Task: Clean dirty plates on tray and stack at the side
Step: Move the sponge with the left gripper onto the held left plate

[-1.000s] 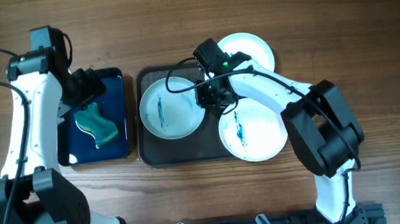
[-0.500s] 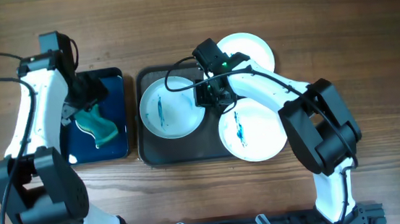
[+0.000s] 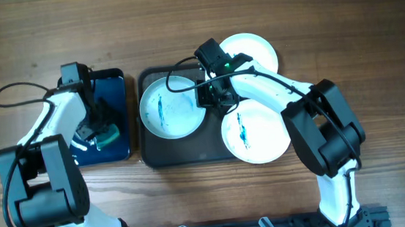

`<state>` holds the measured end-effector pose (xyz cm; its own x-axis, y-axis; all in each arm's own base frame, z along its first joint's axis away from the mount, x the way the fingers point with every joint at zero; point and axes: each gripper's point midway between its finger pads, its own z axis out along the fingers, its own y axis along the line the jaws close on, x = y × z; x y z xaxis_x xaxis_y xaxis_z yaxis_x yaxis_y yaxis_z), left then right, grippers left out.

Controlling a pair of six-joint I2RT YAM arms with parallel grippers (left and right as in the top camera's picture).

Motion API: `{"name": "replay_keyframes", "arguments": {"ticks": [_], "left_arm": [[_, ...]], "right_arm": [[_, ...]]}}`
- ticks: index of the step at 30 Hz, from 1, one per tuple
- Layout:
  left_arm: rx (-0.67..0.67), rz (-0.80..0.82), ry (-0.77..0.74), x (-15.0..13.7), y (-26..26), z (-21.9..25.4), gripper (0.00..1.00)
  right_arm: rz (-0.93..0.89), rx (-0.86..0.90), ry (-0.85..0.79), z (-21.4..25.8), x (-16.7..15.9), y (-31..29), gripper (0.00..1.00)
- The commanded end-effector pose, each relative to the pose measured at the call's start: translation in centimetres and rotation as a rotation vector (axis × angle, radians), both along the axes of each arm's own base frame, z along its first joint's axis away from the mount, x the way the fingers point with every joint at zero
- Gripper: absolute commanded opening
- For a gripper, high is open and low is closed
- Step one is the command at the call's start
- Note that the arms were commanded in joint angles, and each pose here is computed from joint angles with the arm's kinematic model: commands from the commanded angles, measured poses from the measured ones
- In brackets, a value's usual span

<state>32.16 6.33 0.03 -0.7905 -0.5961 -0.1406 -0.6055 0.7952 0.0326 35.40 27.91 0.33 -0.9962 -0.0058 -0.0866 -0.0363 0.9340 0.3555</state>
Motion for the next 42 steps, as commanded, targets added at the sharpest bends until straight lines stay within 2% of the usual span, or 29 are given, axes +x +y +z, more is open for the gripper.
{"name": "replay_keyframes", "arguments": {"ticks": [1,2,4,8,15,19,23,26,30,33,39,42], "left_arm": [[0.003,0.008,0.018,-0.8,0.2,-1.0,0.09],[0.004,0.008,0.018,-0.8,0.2,-0.9,0.04],[0.003,0.008,0.019,-0.8,0.2,-0.7,0.04],[0.008,-0.003,-0.008,-0.2,0.3,2.8,0.04],[0.027,-0.067,-0.173,1.1,0.1,12.2,0.04],[-0.104,-0.266,-0.239,1.5,-3.6,13.6,0.04],[-0.251,-0.376,-0.241,1.6,-8.6,12.4,0.04],[-0.266,-0.463,-0.221,1.9,-11.7,11.0,0.04],[-0.197,-0.431,-0.114,1.8,-12.9,7.5,0.04],[-0.144,-0.422,-0.080,2.8,-13.5,4.6,0.04],[-0.139,-0.483,-0.085,4.4,-16.3,0.9,0.04],[-0.140,-0.510,-0.015,3.3,-17.2,-1.6,0.04]], "right_arm": [[-0.018,-0.010,0.016,-0.9,0.1,0.2,0.04],[-0.018,-0.009,0.015,-0.9,0.1,0.2,0.04],[-0.017,-0.009,0.013,-0.9,0.1,0.2,0.04],[-0.015,0.001,0.011,-0.8,0.2,0.4,0.04],[-0.010,0.020,-0.005,-0.3,0.5,0.7,0.04],[-0.006,0.033,-0.009,0.0,0.6,1.0,0.04],[0.019,0.048,-0.008,0.1,0.4,1.2,0.04],[0.021,0.053,-0.002,0.1,0.4,1.2,0.04],[0.021,0.054,0.004,0.1,0.2,1.1,0.04],[0.021,0.054,0.003,0.1,0.3,1.1,0.04],[0.021,0.053,0.002,0.1,0.3,1.1,0.04],[0.013,0.063,0.016,0.1,0.3,0.9,0.04]]}}
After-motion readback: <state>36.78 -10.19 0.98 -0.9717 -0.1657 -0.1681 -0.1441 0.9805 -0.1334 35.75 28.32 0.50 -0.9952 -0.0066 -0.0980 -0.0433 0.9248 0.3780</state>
